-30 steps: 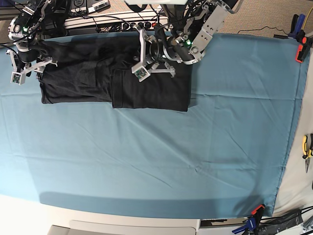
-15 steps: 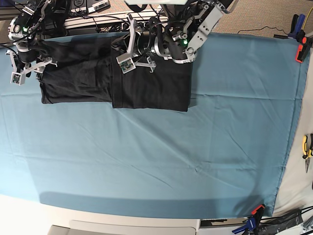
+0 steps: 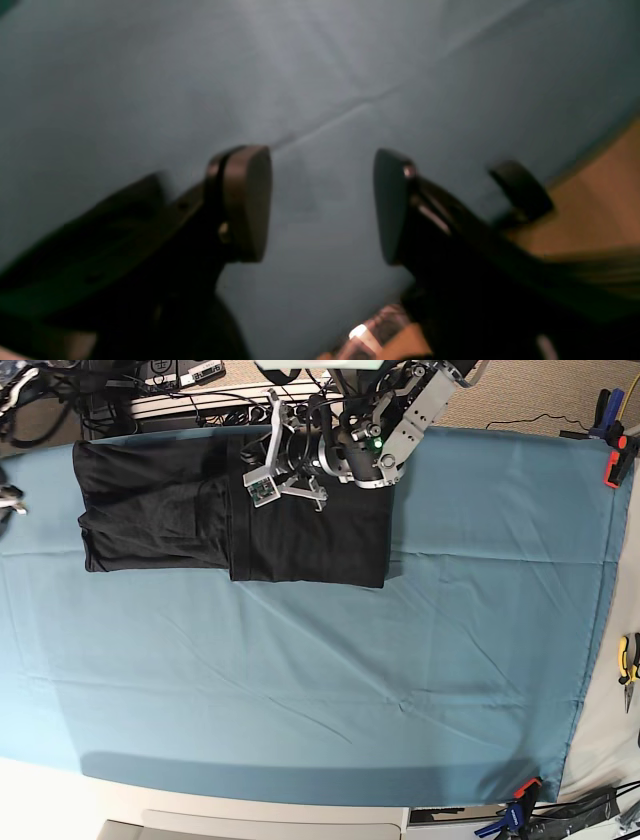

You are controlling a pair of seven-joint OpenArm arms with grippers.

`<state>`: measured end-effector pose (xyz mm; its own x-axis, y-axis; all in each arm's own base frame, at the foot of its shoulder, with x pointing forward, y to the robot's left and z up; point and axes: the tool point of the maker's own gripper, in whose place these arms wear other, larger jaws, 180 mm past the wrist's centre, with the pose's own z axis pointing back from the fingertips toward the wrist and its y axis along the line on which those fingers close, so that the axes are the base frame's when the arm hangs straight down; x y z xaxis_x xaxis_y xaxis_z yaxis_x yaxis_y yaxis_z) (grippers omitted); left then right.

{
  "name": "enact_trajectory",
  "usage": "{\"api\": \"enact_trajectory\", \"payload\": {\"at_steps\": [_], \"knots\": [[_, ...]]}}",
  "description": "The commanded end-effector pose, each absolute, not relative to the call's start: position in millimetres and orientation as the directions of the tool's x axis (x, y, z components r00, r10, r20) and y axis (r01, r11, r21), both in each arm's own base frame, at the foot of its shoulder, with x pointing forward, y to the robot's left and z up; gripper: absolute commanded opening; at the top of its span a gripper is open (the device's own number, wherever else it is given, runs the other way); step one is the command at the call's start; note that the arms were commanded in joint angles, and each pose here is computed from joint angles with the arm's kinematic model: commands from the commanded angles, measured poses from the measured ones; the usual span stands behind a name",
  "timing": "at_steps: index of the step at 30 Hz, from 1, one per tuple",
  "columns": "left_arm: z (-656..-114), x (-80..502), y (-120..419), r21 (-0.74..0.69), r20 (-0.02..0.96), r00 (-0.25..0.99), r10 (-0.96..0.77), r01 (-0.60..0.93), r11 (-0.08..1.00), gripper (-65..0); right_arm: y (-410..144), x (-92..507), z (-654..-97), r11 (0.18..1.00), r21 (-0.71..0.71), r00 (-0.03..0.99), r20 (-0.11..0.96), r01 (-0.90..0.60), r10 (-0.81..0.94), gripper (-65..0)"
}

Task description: Fold the T-shirt properly

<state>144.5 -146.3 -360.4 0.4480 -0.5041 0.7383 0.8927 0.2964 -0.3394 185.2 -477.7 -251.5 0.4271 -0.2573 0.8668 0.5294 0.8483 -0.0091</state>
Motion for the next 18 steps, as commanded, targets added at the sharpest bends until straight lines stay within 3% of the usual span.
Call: {"api": "enact_trajectory", "payload": {"at_steps": [1,6,11,18], "knots": [[-347,147,-154,-0.344,0.770,0.439,-0.463,0.897,0.279,-53.1,-489,191,-235,0.850,0.017,0.375,0.893,0.527,-0.250,-32.3],[-347,146,-154,-0.346,0.769,0.442,-0.463,0.896,0.280,-50.7,-497,200,-274,0.828,0.302,0.347,0.800,0.472,-0.490,-32.3],[-347,145,-154,-0.349,0.767,0.444,-0.463,0.895,0.279,-50.7,-475,209,-311,0.749,0.541,0.371,0.652,0.383,-0.661,-32.3],[-349,141,-155,-0.359,0.764,0.452,-0.460,0.891,0.279,-50.7,-428,222,-334,0.725,0.637,0.532,0.532,0.261,-0.659,-32.4]]}}
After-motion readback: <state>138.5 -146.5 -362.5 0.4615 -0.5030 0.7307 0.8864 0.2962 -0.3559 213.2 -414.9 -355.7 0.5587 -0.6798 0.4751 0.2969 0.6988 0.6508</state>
